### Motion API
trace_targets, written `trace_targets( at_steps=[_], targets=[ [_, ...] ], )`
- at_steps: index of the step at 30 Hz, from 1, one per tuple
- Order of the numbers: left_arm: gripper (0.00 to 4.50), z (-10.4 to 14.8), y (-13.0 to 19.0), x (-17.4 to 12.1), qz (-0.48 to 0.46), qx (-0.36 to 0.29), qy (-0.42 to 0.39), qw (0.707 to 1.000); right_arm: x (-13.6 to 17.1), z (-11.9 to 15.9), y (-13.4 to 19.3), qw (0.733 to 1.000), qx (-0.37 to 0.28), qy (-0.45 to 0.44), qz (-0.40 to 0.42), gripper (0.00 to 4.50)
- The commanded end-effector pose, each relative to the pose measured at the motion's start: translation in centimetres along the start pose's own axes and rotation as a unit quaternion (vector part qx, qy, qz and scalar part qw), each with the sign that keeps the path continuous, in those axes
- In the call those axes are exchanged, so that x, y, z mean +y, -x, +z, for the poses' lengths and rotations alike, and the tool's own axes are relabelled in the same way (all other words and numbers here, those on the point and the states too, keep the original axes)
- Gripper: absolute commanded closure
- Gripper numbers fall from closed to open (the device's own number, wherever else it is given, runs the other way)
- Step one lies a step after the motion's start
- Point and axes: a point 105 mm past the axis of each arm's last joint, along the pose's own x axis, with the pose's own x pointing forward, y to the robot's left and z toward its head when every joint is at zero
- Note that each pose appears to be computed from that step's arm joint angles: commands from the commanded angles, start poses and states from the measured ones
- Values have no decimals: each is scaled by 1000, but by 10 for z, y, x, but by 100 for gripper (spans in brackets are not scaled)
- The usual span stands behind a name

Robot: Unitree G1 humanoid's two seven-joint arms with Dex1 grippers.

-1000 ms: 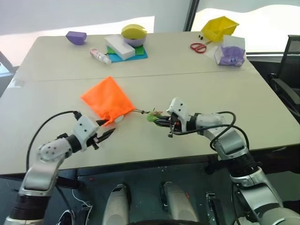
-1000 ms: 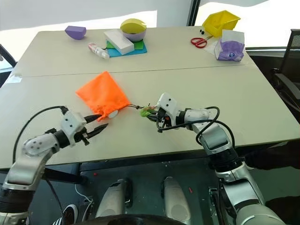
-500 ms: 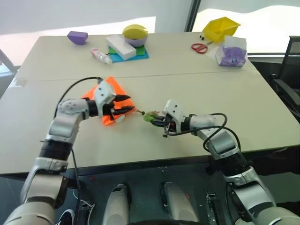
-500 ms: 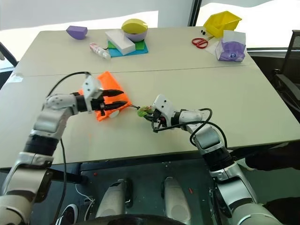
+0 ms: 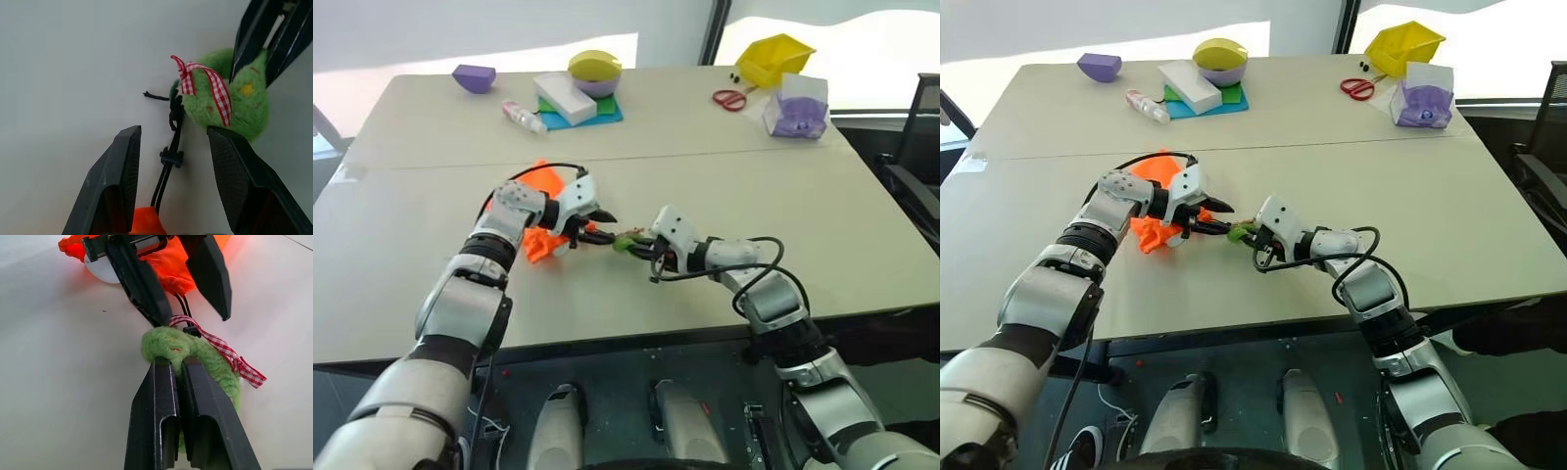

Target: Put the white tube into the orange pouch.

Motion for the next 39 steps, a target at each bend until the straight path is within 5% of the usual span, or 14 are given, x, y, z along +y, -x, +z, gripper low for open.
trace_targets(
  at_steps=[1,17,22,39],
  targets=[
    [222,9,2,4,-10,15,-45,999,-3,14,2,1000,-23,17,-10,450],
    [222,-2,-12,2,9,45,-50,998,-2,15,1,999,-24,18,-14,450],
    [401,-6,-14,3,14,63,-60,996,-2,17,2,999,-25,21,-16,450],
    [445,-6,-5,5,7,72,-72,995,-22,21,10,998,-25,31,-45,450]
  ],
)
